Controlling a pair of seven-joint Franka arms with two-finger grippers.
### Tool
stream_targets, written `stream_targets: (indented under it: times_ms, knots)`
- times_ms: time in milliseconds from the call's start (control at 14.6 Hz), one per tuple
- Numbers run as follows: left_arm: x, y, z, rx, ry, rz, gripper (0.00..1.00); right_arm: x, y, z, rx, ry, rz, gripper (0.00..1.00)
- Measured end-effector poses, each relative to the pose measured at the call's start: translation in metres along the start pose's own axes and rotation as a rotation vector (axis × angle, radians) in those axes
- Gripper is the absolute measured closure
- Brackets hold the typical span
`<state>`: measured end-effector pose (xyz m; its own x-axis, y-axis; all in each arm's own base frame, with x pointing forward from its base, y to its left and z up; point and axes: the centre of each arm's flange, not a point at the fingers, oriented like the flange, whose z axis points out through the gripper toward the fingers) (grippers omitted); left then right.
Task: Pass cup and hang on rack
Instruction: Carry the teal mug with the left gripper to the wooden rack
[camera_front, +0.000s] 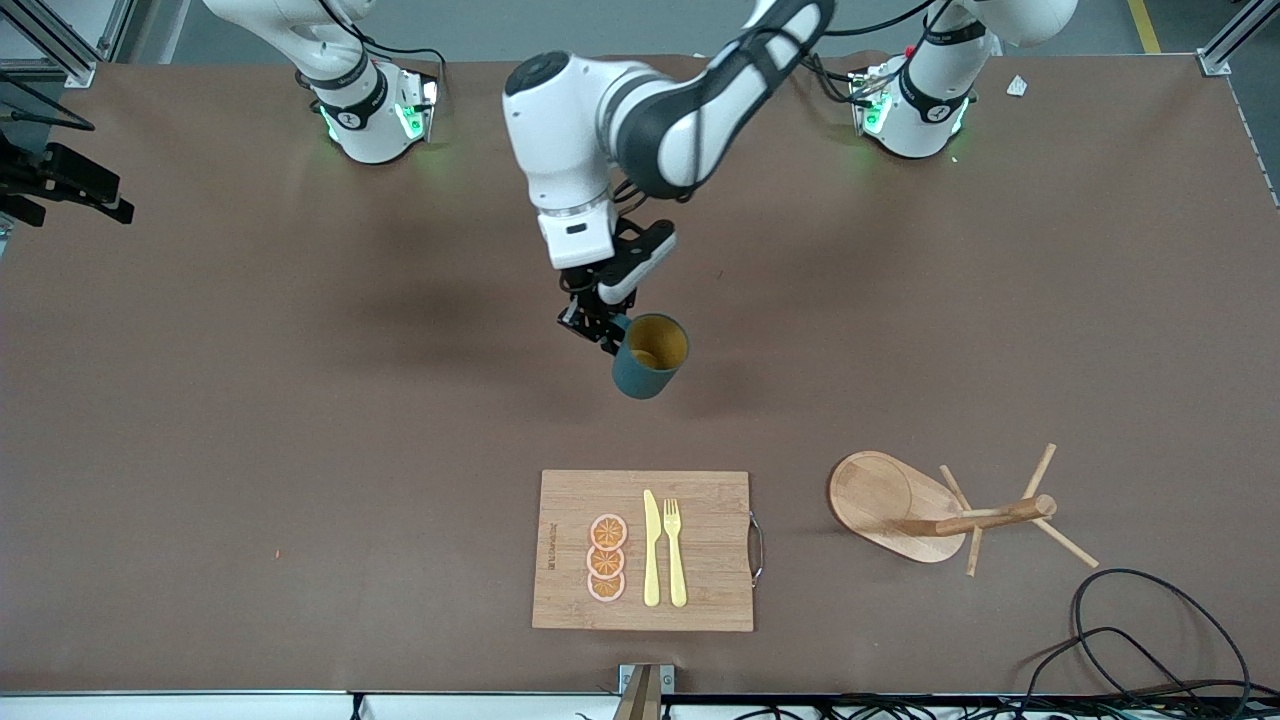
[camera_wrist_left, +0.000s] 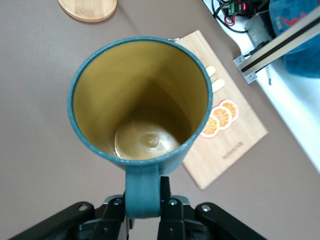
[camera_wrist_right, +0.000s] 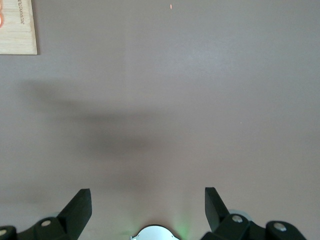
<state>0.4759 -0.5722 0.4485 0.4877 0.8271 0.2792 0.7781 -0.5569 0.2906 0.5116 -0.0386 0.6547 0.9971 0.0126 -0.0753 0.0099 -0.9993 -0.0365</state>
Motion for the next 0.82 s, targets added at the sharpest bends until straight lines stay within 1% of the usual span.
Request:
stream_targets:
  times_ms: [206, 412, 480, 618, 824]
  knots:
    - [0.086, 0.012, -0.06, 0.018, -0.115, -0.054, 0.79, 0.0, -0.001, 0.0, 0.0, 0.001, -0.005, 0.0]
    - [0.166, 0.013, -0.1, 0.007, -0.226, -0.126, 0.79, 0.0, -0.001, 0.0, 0.0, 0.001, -0.006, 0.0]
    - [0.191, 0.013, -0.107, 0.001, -0.255, -0.148, 0.79, 0.0, -0.002, 0.0, -0.001, 0.001, -0.007, 0.0]
    - [0.238, 0.009, -0.109, 0.013, -0.31, -0.188, 0.79, 0.0, -0.002, 0.0, -0.001, 0.001, -0.007, 0.0]
    - [0.302, 0.002, -0.092, 0.037, -0.425, -0.267, 0.79, 0.0, -0.002, 0.0, -0.001, 0.001, -0.008, 0.0]
